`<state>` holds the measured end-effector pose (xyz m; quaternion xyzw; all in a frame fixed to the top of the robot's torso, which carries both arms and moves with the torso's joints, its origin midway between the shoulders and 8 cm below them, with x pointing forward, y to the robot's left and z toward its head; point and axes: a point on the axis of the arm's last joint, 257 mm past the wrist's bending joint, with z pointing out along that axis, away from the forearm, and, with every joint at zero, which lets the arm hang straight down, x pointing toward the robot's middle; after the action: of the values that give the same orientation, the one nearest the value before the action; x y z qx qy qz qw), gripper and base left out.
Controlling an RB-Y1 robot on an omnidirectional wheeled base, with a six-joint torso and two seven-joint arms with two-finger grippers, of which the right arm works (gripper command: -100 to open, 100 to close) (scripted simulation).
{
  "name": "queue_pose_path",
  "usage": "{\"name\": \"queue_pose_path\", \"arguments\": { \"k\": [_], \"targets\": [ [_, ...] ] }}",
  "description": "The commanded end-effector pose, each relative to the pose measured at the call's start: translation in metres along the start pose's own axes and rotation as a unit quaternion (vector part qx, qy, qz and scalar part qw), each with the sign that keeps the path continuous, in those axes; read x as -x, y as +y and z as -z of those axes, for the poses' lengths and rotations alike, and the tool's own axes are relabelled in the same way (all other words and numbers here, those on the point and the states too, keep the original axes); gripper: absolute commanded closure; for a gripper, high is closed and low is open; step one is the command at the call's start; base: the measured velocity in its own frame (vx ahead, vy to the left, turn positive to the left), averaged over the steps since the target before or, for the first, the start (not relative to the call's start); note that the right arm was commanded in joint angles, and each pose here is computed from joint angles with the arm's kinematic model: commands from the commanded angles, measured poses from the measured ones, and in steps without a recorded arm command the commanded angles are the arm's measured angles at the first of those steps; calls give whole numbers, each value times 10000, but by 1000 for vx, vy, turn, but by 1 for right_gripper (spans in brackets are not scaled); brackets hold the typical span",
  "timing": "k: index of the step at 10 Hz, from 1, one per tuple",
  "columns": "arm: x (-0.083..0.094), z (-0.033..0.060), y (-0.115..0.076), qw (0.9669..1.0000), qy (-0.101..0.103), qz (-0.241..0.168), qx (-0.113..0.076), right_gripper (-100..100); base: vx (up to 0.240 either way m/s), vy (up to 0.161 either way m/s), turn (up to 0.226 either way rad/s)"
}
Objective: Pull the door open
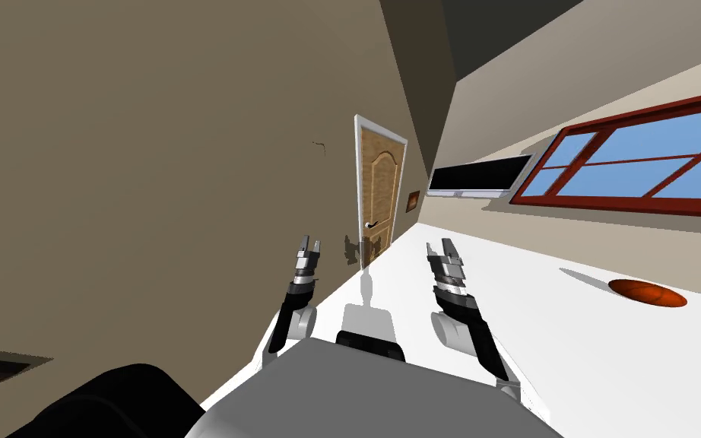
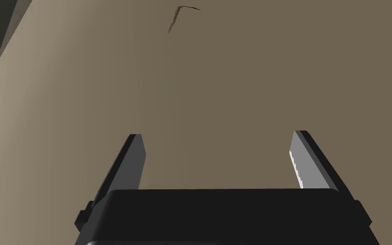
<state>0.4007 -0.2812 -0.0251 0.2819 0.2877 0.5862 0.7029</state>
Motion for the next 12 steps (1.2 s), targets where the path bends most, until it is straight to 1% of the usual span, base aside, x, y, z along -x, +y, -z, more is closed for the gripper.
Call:
{"name": "queue_pose_path", "arguments": {
  "k": [1, 6, 10, 11, 12],
  "targets": [
    [-29, 10, -139, 9999, 53, -29, -102, -100, 78, -64, 125],
    [-124, 69, -579, 9987, 220, -110, -450, -100, 79, -71, 145],
    [-195, 132, -935, 9965, 349, -167, -745, -100, 80, -74, 153],
    [-212, 136, -999, 9960, 380, -181, -791, -100, 93, -92, 141],
    [-211, 150, -1022, 9957, 380, -179, -820, -100, 44, -58, 38]
  ]
}}
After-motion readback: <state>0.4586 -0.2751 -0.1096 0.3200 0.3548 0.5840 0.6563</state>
